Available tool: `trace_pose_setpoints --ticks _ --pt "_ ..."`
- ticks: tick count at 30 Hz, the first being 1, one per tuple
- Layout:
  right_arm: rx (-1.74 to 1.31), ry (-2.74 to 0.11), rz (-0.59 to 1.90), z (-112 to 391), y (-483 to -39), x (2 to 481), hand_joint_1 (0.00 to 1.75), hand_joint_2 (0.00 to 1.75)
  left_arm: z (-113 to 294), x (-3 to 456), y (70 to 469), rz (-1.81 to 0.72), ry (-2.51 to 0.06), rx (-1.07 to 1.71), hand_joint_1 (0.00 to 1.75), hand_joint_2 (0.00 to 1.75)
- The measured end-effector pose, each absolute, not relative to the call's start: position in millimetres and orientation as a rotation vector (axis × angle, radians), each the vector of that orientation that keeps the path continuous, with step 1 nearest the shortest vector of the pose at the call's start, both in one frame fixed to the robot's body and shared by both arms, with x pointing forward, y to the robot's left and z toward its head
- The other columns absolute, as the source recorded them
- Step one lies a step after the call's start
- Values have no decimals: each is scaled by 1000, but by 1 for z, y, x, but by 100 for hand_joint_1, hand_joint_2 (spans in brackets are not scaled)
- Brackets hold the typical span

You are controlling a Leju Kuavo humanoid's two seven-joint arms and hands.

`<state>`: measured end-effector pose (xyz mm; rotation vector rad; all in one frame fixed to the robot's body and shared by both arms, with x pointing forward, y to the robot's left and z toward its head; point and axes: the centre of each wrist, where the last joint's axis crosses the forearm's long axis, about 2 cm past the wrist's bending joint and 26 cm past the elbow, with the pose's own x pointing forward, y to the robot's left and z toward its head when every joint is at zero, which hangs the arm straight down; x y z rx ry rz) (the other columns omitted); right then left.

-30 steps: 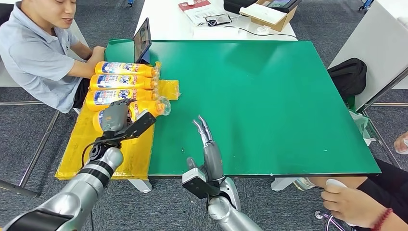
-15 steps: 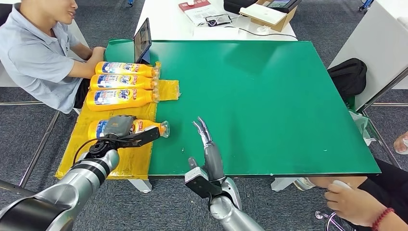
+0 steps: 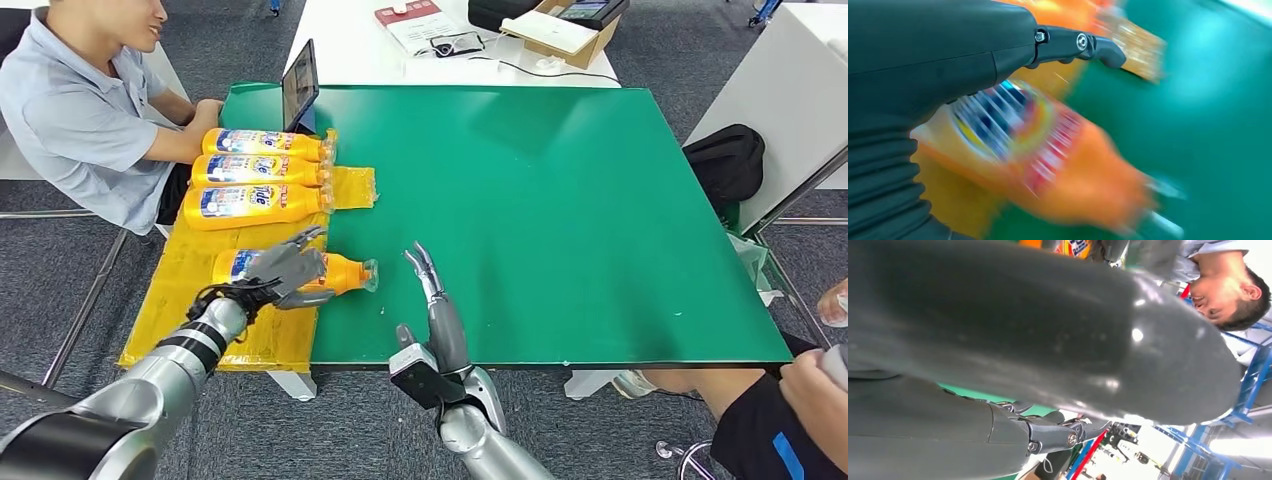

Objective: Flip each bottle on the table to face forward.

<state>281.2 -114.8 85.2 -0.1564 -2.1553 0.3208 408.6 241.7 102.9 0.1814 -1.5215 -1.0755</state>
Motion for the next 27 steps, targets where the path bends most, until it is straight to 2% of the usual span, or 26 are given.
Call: trace_pose_setpoints --ticks 4,8,14,18,23,27 --pt "-164 -2156 310 86 -116 283 0 0 99 400 223 -812 -1678 -5 0 0" --pt "-181 -2161 304 87 -116 283 0 0 107 395 207 -541 -1803 -75 0 175" --pt "-171 -2159 225 92 -116 284 0 0 131 384 185 11 -1947 -259 0 175" --pt "-143 -2143 124 99 -116 288 0 175 144 374 178 214 -2031 -135 0 175" --pt "-322 -2196 57 116 -122 305 0 175 154 371 162 289 -2111 199 0 175" --pt "-422 -2241 62 131 -126 321 0 175 158 376 150 318 -2098 248 0 175"
